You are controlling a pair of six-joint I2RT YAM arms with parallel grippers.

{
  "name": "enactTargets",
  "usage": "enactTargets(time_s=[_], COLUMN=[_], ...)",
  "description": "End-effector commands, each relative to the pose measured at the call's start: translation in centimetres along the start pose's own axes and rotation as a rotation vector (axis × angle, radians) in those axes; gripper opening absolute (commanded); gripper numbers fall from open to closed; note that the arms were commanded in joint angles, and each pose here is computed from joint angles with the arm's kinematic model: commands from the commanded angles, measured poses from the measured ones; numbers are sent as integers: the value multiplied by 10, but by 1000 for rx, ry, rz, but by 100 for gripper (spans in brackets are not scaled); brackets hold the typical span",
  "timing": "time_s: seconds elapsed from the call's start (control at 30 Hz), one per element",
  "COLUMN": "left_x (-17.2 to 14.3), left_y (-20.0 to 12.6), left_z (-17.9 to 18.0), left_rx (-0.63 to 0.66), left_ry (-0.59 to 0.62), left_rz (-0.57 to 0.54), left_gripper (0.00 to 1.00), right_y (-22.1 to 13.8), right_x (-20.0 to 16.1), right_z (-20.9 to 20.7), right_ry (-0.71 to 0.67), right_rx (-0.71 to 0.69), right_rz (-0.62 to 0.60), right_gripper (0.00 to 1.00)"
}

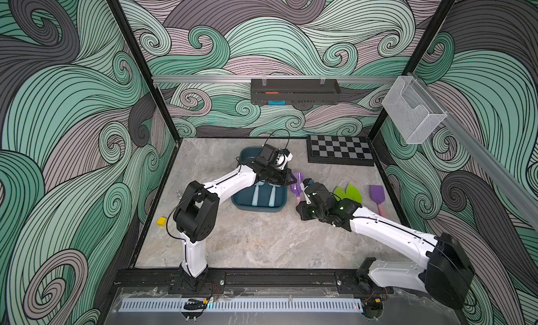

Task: Put the shovel into the storage box
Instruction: Pick up the shovel from the center of the board, then place the shovel in the storage box.

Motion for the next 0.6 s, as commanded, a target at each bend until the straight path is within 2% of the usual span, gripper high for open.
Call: enactTargets(time_s=[0.0,0.1,0.33,0.5,0.57], left_x=[2,8,27,48,52], left_y=[4,-3,-36,-87,-109], left_z=[7,9,27,51,66], left_rx=[27,24,40,21,53], left_ry=[50,48,37,33,41], left_rz=[1,-10,-39,-92,-86], left_gripper=[0,0,0,0,0], right_y=[-15,-25,-50,-46,-42], right_x=[15,19,20,12,7], right_z=[16,18,17,5,0], right_ry=[-33,-35,-36,-37,-38], right_rx=[66,96,157,119,104], right_rz=[-81,-122,-193,-189,-174], right_gripper=[45,57,61,62,63])
Point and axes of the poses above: each gripper's point midway between its finger pads, its own y axis out along the fingers, its own z axis along the line the jaws close on, x = y × z, the point moved 2 cm from there along -y, back along the fingers, and after that the axes turned 10 degrees about y, right-handed, at the moved point
